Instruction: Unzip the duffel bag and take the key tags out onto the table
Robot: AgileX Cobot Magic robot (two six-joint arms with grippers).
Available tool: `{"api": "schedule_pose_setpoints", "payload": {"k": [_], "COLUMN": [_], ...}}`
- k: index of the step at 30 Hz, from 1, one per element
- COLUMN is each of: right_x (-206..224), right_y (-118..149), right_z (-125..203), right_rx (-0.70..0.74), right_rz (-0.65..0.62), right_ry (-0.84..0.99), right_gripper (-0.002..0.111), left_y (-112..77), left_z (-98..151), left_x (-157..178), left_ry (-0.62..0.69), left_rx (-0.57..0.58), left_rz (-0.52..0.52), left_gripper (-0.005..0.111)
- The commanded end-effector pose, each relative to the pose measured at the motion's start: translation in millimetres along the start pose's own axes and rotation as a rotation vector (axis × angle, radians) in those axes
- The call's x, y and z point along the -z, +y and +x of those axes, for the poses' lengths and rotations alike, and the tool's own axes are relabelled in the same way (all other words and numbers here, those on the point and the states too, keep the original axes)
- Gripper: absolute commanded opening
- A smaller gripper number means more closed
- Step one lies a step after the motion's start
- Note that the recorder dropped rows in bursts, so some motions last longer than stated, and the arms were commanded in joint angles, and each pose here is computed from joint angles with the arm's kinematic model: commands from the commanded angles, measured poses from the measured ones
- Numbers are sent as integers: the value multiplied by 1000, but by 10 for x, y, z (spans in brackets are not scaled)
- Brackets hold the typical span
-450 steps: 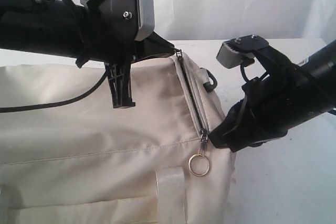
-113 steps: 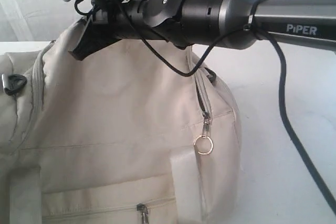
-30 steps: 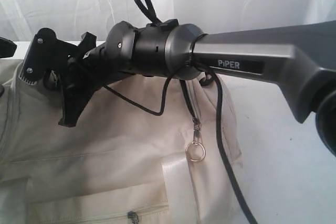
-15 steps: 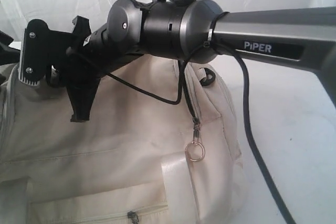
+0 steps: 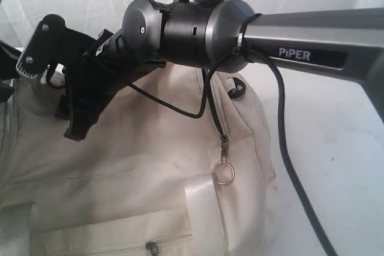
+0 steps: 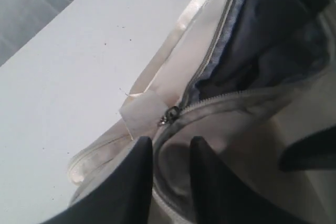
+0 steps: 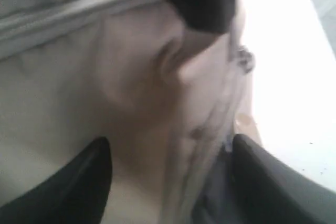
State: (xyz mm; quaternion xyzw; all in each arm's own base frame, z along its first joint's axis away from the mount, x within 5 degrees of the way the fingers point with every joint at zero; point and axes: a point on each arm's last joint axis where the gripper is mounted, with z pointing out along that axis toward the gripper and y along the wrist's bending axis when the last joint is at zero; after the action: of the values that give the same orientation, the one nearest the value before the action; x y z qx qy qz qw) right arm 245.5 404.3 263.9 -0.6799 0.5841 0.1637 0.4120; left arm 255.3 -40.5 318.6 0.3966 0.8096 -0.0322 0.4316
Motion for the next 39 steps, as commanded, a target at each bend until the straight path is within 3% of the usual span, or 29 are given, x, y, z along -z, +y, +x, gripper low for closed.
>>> {"api": "schedule_pose_setpoints", "payload": {"k": [1, 7, 13, 17, 29, 36, 39], "right_x": [100, 75, 15, 5, -92, -384, -454], "right_y": [-159, -189, -197, -178, -196, -62, 42], "right_z": [-136, -136, -116, -112, -72, 57, 105], "right_rx": [-74, -99, -242, -263, -391, -457, -399], "right_rz": [155, 191, 198, 174, 198, 67, -22], "right_ry": [-109, -132, -162, -157, -196, -131, -83], "right_gripper": [63, 63, 63, 62, 62, 56, 56], "left_y": [-71, -116, -186, -195, -415, -420, -394], "left_z": [77, 116, 161, 214, 643, 629, 620], "left_x": [9, 17, 35, 31, -174, -176, -185], "left_ry": [73, 115, 165, 214, 293, 278, 266], "left_rx": [-29, -37, -36, 7, 106, 126, 123], "left_rz": [73, 124, 203, 206, 214, 218, 189], "left_gripper": [31, 31, 31, 31, 31, 31, 31]}}
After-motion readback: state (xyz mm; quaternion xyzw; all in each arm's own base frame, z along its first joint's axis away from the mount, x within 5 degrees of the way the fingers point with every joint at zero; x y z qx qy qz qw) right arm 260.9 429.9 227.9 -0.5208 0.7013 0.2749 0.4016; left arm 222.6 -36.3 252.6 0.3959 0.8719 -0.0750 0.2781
